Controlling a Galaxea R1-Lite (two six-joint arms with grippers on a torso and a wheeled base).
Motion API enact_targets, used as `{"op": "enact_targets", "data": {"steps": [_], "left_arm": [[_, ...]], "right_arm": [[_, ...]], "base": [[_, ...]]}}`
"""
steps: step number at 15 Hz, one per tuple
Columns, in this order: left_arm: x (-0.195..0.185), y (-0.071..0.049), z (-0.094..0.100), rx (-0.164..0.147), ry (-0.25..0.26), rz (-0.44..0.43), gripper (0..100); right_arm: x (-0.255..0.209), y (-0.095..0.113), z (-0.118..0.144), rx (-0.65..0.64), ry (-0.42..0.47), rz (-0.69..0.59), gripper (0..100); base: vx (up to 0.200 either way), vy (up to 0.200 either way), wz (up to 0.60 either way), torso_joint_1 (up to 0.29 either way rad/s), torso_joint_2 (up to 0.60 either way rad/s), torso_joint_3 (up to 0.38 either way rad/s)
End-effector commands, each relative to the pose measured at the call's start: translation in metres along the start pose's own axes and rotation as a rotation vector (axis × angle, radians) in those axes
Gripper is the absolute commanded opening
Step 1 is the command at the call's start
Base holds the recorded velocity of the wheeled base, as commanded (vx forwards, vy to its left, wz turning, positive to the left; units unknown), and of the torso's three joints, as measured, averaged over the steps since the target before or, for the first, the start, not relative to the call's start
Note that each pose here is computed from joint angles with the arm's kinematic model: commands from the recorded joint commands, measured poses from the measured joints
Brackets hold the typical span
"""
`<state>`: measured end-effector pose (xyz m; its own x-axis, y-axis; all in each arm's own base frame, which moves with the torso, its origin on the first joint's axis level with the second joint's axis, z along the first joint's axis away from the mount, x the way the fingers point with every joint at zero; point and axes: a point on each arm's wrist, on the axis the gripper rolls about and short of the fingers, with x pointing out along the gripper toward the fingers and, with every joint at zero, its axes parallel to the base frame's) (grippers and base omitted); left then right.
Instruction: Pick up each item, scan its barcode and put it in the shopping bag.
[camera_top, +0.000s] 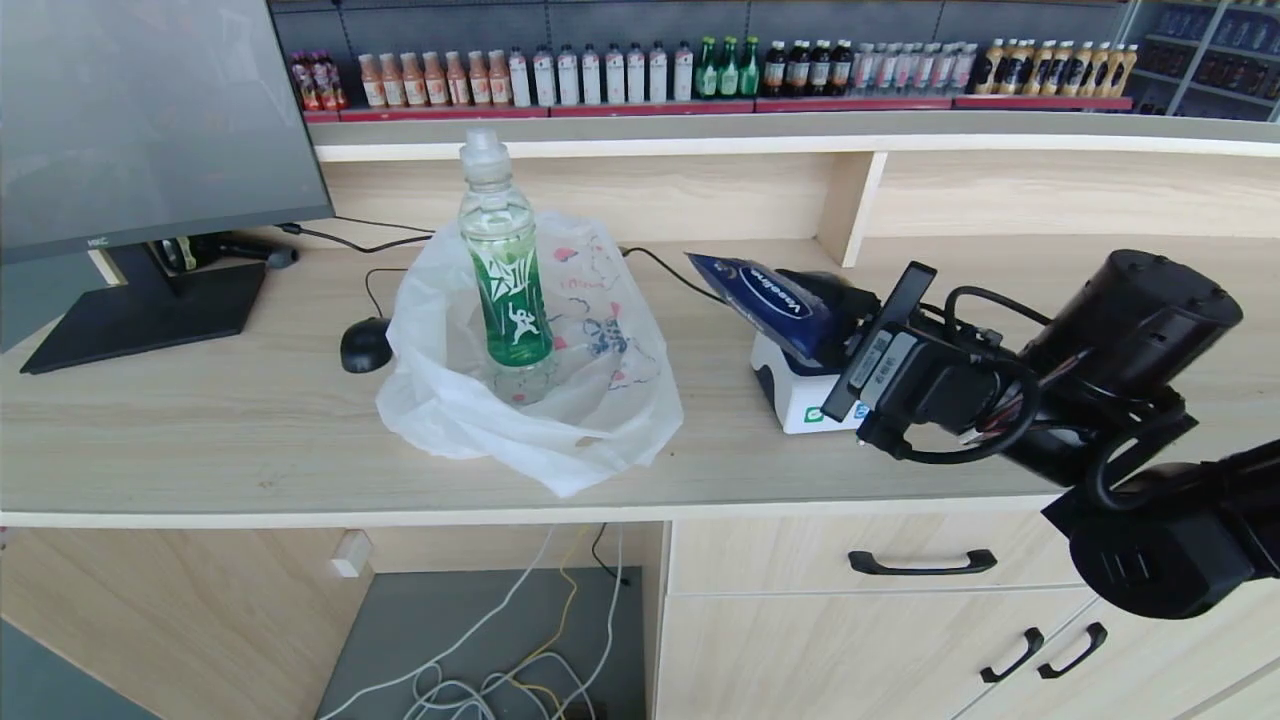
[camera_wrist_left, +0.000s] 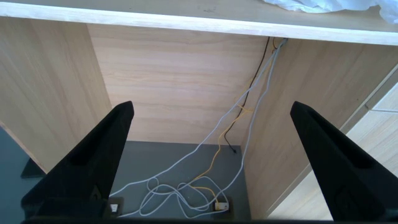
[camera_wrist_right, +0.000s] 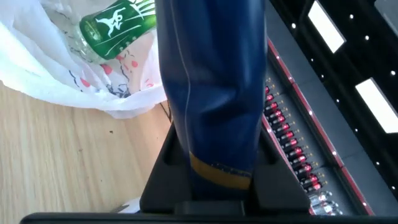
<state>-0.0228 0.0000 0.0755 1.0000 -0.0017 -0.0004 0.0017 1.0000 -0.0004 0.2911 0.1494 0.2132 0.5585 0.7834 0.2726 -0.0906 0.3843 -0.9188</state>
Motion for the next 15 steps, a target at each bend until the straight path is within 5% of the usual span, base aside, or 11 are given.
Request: {"op": "enact_targets", "data": {"steps": [1,15], "left_arm": [[0.000,0.000,0.000,-0.001,0.000,0.000,100],[0.000,0.000,0.000,-0.001,0.000,0.000,100]], "right_arm": [[-0.001,0.004,-0.010,0.001,0.009,0.018,0],[-0.013,0.010,-0.021,-0.053,0.025,0.063,0]], "base": [[0.000,0.000,0.00,0.000,0.00,0.000],[0.000,0.000,0.00,0.000,0.00,0.000]]}}
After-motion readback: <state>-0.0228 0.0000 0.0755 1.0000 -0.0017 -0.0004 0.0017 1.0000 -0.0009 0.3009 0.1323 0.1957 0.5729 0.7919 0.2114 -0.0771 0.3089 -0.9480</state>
